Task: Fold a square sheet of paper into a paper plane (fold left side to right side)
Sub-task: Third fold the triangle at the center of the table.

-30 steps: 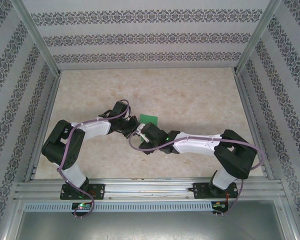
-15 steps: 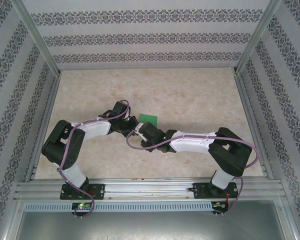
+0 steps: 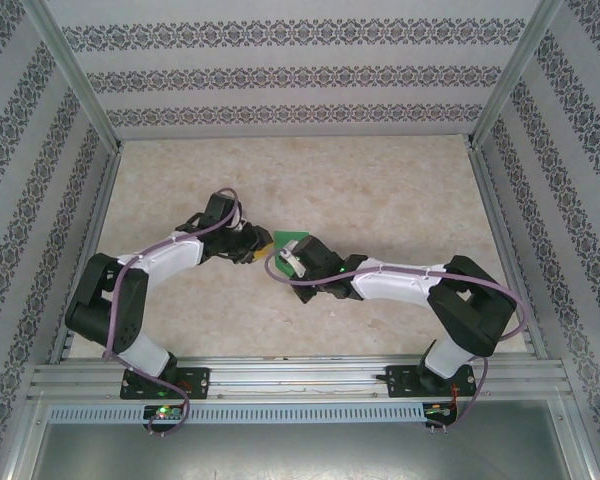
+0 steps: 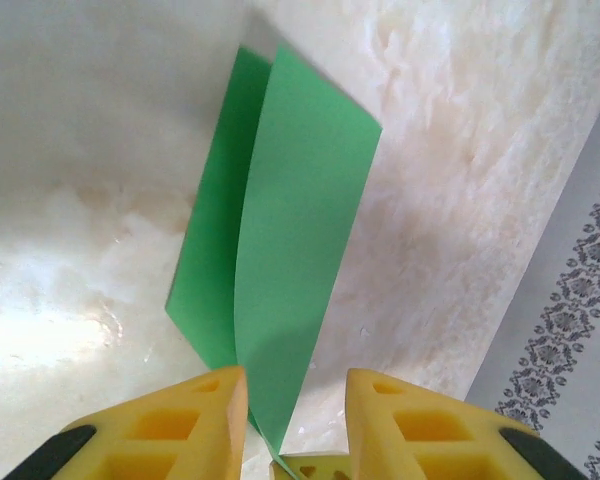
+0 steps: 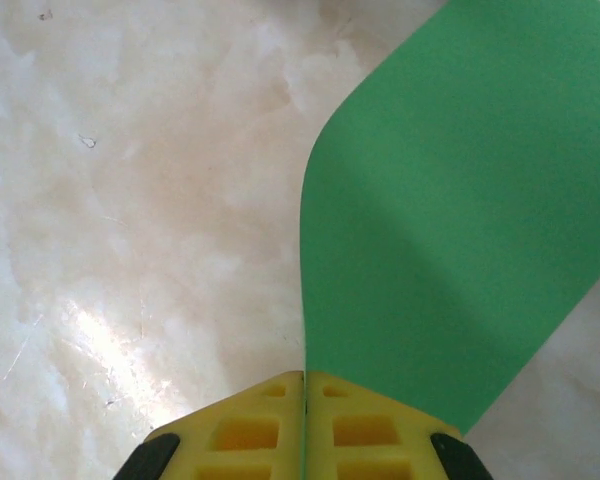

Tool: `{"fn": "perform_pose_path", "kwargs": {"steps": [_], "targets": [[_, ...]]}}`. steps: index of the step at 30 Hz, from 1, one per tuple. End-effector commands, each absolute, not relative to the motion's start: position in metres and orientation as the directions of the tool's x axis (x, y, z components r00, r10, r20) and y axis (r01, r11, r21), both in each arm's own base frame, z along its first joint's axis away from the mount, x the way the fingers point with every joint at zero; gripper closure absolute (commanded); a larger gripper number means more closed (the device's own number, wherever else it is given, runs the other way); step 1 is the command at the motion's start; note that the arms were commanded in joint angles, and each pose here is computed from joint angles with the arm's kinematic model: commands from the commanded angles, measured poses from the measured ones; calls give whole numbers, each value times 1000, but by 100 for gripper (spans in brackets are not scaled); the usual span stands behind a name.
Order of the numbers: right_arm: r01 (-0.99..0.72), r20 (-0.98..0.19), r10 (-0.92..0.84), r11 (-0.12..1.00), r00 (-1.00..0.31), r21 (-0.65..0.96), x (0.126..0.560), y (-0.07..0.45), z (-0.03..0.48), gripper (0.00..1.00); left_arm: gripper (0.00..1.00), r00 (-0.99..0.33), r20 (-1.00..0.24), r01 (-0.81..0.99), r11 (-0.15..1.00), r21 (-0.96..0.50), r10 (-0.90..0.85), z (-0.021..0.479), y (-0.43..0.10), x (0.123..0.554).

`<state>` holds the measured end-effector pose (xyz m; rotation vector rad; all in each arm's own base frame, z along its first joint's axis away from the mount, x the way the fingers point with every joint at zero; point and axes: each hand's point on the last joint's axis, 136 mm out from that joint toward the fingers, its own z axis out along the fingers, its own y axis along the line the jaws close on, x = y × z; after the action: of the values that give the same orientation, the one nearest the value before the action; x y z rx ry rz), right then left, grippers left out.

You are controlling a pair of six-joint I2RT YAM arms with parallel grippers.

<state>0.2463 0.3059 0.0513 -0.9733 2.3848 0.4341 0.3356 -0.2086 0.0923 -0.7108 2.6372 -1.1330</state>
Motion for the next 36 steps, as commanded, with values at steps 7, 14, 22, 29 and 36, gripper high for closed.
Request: {"fn": "perform_pose_path", "kwargs": {"steps": [7,14,22,29,36], "targets": [[-645,-526,-412,648,-744,404,232,308,53,100,83,-927,-3,-247,615,-749,-376,100,-222,347],[-563,-462,-338,626,-820,540,234,303,48,100,88,-961,28,-205,637,-743,-276,85,-253,358],[-532,-423,-331,619,-844,578,232,304,42,100,90,-974,89,-208,673,-710,-207,49,-273,355],[-504,-395,-319,625,-862,596,232,301,37,100,92,-973,126,-229,713,-663,-195,22,-268,345],[-448,-344,-289,636,-893,628,235,297,31,100,94,-972,136,-233,754,-615,-189,5,-260,338]]}}
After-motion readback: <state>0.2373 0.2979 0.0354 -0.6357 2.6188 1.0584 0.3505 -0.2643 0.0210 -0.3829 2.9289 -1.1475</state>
